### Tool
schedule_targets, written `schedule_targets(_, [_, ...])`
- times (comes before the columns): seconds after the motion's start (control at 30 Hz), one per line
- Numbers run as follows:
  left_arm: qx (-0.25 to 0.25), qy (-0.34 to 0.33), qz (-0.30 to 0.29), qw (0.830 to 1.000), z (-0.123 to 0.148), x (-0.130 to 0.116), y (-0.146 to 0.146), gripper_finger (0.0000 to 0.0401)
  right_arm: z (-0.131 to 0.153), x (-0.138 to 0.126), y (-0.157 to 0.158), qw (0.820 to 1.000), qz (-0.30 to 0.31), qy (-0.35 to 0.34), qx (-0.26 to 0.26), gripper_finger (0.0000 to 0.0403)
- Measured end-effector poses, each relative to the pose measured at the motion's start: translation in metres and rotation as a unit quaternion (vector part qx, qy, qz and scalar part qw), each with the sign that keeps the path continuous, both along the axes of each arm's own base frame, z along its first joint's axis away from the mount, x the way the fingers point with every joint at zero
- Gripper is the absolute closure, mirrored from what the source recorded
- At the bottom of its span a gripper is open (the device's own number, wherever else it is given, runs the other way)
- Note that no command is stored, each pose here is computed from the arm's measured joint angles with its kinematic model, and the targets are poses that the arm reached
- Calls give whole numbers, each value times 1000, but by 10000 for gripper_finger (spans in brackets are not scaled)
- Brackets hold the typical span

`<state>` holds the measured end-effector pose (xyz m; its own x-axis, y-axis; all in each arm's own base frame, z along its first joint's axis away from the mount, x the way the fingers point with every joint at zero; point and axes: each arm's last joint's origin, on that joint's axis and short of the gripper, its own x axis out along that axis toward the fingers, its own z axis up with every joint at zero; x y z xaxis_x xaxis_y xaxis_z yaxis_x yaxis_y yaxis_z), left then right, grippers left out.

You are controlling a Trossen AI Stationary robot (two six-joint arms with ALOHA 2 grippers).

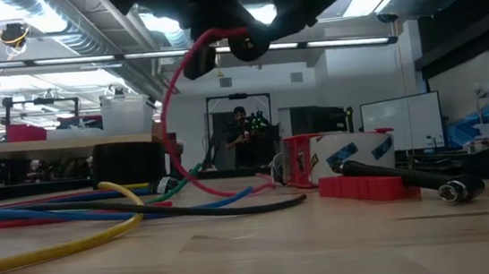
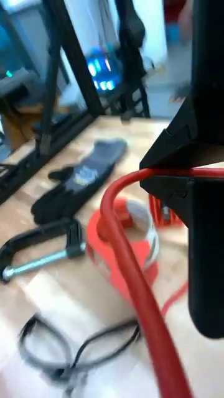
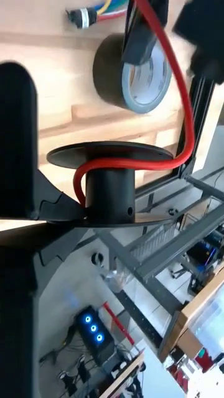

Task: Coil cords
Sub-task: Coil the red wire onto the spool

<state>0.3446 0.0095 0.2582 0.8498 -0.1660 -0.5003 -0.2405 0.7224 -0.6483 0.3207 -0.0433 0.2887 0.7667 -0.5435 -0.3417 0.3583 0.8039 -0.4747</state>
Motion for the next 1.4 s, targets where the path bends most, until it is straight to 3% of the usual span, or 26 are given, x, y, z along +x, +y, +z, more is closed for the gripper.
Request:
schedule_targets(0.3, [64, -14, -29, 997, 1, 0, 2, 375, 13, -9, 1, 1000, 6, -18, -1, 400])
schedule_targets(0.47, [120, -24, -59, 991, 1, 0, 2, 325, 26, -20, 2, 999, 6, -32, -3, 400])
schedule_targets(0.73, [177, -15, -4, 984, 0, 0, 9, 238, 41, -45, 5, 999, -1, -34, 17, 400])
schedule_targets(0.97, [163, -42, 36, 985, 6, 3, 19, 246, 56, -66, 6, 999, -4, -48, 25, 400])
schedule_targets(1.17, [162, -119, -13, 980, 18, 8, 9, 259, 61, -81, 6, 999, -35, -35, 17, 400])
schedule_targets(1.4, [163, -86, -15, 983, 12, 6, 14, 260, 75, -104, 9, 996, -32, -70, 37, 400])
